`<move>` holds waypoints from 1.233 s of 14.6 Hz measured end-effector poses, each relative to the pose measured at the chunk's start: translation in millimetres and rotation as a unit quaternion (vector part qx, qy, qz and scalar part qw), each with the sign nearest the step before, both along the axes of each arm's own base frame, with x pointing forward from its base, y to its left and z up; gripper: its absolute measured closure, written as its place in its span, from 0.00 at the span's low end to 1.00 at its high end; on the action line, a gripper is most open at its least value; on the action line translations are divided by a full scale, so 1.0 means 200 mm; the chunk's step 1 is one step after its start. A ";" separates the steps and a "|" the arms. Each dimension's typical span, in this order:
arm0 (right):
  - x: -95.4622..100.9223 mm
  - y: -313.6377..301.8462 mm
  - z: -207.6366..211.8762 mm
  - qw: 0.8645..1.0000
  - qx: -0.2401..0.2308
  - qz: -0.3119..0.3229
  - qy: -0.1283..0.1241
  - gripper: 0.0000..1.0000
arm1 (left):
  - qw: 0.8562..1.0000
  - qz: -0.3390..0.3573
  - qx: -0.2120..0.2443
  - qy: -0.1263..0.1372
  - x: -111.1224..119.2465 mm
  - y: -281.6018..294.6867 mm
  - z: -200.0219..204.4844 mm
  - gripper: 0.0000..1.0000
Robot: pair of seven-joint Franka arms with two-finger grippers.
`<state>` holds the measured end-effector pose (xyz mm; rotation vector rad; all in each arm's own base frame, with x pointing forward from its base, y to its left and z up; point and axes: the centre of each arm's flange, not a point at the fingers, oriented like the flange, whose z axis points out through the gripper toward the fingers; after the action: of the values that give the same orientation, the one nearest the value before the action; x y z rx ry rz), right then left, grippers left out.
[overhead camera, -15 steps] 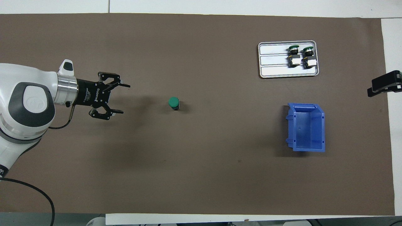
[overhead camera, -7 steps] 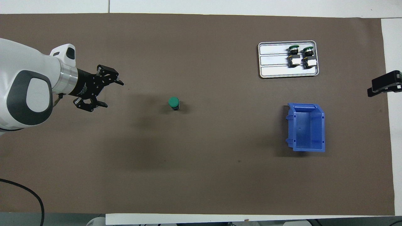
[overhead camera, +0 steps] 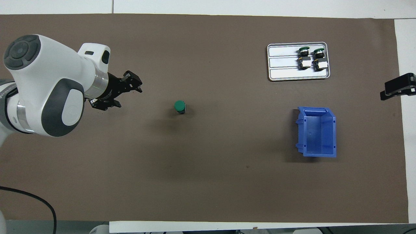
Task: Place and press button with both arms
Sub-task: 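Move the left gripper back above the upright green button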
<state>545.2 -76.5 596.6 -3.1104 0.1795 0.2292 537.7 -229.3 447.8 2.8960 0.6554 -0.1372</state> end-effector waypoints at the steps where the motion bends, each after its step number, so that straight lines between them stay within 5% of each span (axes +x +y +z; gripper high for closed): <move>1: 0.00 0.00 0.00 1.000 0.000 0.000 0.000 0.00 | 1.000 -0.012 0.000 -0.001 -0.01 -0.04 0.00 0.30; 4: 0.00 0.00 0.00 1.000 0.000 0.000 0.000 0.00 | 0.998 -0.058 0.010 -0.005 -0.05 -0.24 -0.03 0.65; 8: 0.00 0.00 0.00 1.000 0.000 0.000 0.000 0.00 | 0.993 -0.109 0.034 -0.012 -0.07 -0.49 -0.12 0.85; 12: 0.00 0.00 0.00 1.000 0.000 0.000 0.000 0.00 | 0.991 -0.126 0.033 -0.015 -0.05 -0.63 -0.16 0.97; 18: 0.00 0.00 0.00 1.000 0.000 0.000 0.000 0.00 | 0.990 -0.135 0.038 -0.009 -0.05 -0.71 -0.29 0.99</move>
<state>545.2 -76.5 596.6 -3.1104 0.1795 0.2292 527.4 -370.6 389.6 3.0418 0.2669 -0.1226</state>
